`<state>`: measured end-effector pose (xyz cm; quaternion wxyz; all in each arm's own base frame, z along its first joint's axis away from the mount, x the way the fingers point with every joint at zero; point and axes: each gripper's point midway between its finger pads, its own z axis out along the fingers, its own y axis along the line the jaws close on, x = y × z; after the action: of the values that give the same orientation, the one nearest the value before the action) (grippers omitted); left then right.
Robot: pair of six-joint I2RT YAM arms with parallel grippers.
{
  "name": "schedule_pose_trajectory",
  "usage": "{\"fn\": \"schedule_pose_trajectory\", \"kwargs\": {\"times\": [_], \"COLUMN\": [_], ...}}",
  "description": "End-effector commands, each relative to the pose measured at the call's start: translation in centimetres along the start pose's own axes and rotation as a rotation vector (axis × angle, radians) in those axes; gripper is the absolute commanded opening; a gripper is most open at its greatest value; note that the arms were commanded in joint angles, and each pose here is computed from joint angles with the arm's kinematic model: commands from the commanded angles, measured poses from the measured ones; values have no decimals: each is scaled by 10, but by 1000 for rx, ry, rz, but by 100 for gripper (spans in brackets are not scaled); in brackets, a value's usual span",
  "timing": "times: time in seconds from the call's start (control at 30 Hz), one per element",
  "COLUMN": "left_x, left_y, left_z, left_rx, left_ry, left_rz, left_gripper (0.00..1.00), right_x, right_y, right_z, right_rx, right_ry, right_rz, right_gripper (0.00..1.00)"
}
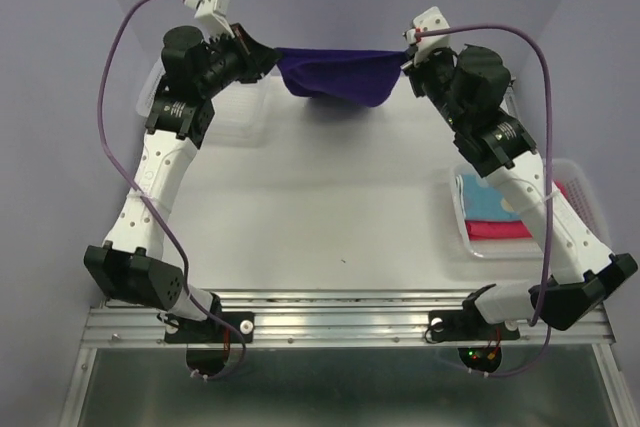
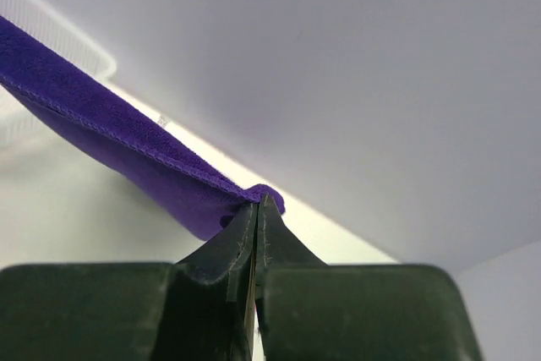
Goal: Fold and stack the towels
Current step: Flatten out the crumpled towel
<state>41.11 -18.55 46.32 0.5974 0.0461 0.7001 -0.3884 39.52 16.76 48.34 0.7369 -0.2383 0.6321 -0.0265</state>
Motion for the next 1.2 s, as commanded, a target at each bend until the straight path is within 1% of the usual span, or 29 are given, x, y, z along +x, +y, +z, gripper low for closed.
{"fn": "schedule_pose_trajectory", "kwargs": {"times": [0.0,0.03,0.07,0.1,0.13,0.17,0.2,0.23,0.27,0.3,0.33,0.4,0.43,0.57,0.63,0.7,0.77,0.8,0.87,0.9,0.93,1.0,1.03,1.07,1.1,1.13,1.17], "left_x": [-4,-16,-20,-22,-28,-32,-31,-34,-37,-37,-41,-47,-51,-57,-59,-57,-52,-48,-43,-41,-35,-26,-15,-9,3,11,17], "left_y": [-18,-32,-45,-61,-85,-110,-112,-135,-157,-157,-175,-194,-208,-228,-227,-223,-215,-206,-194,-186,-170,-150,-128,-118,-91,-78,-64], "left_z": [-25,-41,-49,-57,-74,-91,-92,-110,-132,-132,-153,-177,-198,-234,-237,-233,-222,-210,-195,-186,-169,-148,-125,-114,-91,-80,-70], "left_rx": [33,39,64,104,164,227,232,292,350,352,400,458,506,577,567,555,527,499,451,425,366,295,219,185,96,56,17], "left_ry": [-60,-106,-121,-129,-143,-155,-151,-162,-177,-175,-193,-210,-225,-247,-260,-258,-248,-235,-235,-231,-227,-214,-194,-184,-164,-152,-141], "left_rz": [-7,-1,7,9,15,22,13,15,11,-3,-1,-13,-1,-10,-21,-28,-29,-39,-40,-44,-43,-53,-65,-64,-69,-68,-58], "left_gripper": [0,0,0,0,0,0,0,0,0,0,0,0,0,0,0,0,0,0,0,0,0,0,0,0,0,0,0], "right_x": [7,-24,-29,-45,-64,-90,-102,-118,-142,-149,-160,-179,-185,-201,-201,-198,-190,-186,-171,-162,-147,-125,-114,-104,-78,-65,-42], "right_y": [11,2,3,9,12,15,7,18,21,16,23,22,20,18,21,22,22,17,19,13,18,14,15,15,17,18,26], "right_z": [-22,-36,-45,-54,-67,-88,-99,-115,-143,-152,-170,-205,-215,-254,-262,-260,-246,-237,-213,-200,-180,-154,-142,-130,-106,-94,-71], "right_rx": [-73,-82,-108,-174,-224,-305,-299,-392,-475,-470,-542,-601,-611,-661,-687,-684,-649,-601,-560,-498,-478,-398,-374,-348,-295,-268,-255], "right_ry": [29,-37,-30,-62,-98,-150,-172,-214,-274,-294,-336,-420,-446,-537,-548,-542,-517,-501,-451,-425,-378,-311,-276,-252,-176,-142,-80], "right_rz": [35,79,99,123,161,192,192,217,235,233,237,245,244,241,244,252,256,266,264,265,263,257,249,244,226,213,196], "right_gripper": [1,1,1,1,1,1,1,1,1,1,1,1,1,1,1,1,1,1,1,1,1,1,1,1,1,1,1]}}
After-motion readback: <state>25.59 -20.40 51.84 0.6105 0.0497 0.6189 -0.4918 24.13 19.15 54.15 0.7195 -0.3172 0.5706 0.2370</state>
